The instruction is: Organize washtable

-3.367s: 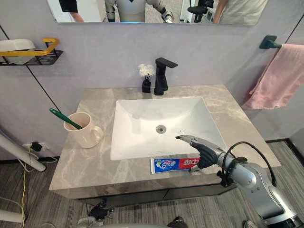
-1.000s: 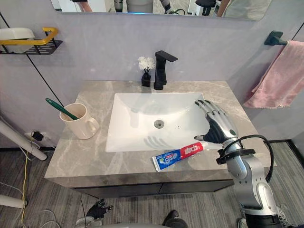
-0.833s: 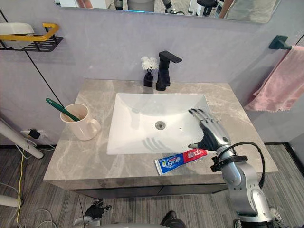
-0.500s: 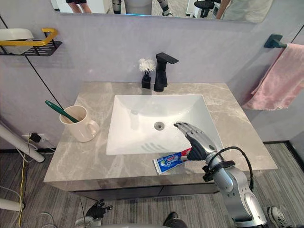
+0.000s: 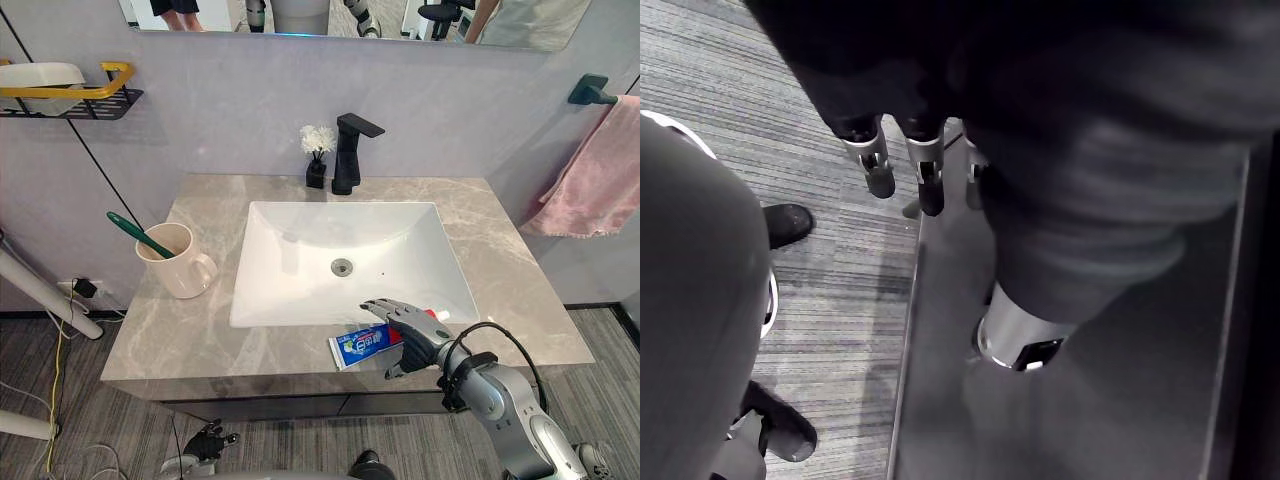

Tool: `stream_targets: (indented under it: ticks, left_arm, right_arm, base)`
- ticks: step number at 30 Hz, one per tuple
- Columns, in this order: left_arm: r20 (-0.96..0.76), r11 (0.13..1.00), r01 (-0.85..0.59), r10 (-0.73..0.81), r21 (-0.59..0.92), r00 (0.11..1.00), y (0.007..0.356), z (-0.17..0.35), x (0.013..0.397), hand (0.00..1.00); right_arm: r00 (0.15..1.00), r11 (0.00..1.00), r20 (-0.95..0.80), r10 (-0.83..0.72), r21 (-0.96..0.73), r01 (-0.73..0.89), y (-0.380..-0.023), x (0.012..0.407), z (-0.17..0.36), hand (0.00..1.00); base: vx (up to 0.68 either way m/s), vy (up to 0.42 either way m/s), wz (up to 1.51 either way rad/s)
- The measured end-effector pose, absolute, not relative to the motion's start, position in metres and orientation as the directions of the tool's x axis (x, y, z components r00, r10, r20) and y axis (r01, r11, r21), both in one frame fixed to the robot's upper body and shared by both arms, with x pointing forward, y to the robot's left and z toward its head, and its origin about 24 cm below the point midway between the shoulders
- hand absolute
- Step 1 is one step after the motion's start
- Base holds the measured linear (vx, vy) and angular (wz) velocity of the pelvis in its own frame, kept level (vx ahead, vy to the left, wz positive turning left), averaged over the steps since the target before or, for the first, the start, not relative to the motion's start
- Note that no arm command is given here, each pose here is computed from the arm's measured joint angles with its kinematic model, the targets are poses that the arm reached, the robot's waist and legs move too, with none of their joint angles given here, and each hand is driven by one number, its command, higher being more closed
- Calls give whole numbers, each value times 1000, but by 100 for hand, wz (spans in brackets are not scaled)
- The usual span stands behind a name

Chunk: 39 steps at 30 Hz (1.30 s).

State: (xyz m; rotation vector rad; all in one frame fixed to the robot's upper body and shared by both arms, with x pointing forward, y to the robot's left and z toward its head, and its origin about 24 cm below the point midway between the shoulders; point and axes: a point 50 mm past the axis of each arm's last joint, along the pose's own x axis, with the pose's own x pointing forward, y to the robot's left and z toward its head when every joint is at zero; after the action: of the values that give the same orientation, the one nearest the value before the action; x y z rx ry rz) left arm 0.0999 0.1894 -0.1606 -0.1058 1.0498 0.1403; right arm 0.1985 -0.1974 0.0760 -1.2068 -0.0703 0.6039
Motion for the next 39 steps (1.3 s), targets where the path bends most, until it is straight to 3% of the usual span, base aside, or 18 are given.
stream_targets:
  ticks: [4, 5, 13, 29, 35, 39]
  left_arm:
    - [-869, 986, -165, 64, -20, 490, 189, -161, 100, 0]
    - [-870, 986, -165, 64, -20, 490, 189, -161, 100, 0]
    - [-874, 983, -180, 60, -32, 482, 187, -162, 97, 0]
    - [-868, 963, -265, 84, -57, 490, 191, -161, 92, 0]
    - [-866, 935, -350, 133, -51, 483, 200, -160, 84, 0]
    - [-864, 907, -418, 169, -52, 474, 206, -160, 78, 0]
  right_arm:
    - [838, 159, -281, 468, -906, -392, -200, 198, 76, 0]
    - [834, 126, -292, 469, -912, -391, -200, 198, 76, 100]
    - [829, -36, -300, 472, -946, -321, -201, 203, 74, 100]
    - [839, -32, -291, 461, -950, -312, -206, 210, 73, 100]
    - [858, 35, -244, 451, -956, -291, -209, 216, 81, 100]
    - [942, 170, 47, 332, -985, -11, -229, 241, 134, 100]
  base:
    - [0, 0, 0]
    - [0, 0, 0]
    - [0, 0, 0]
    - [4, 5, 1]
    - [19, 17, 4]
    - [37, 24, 6]
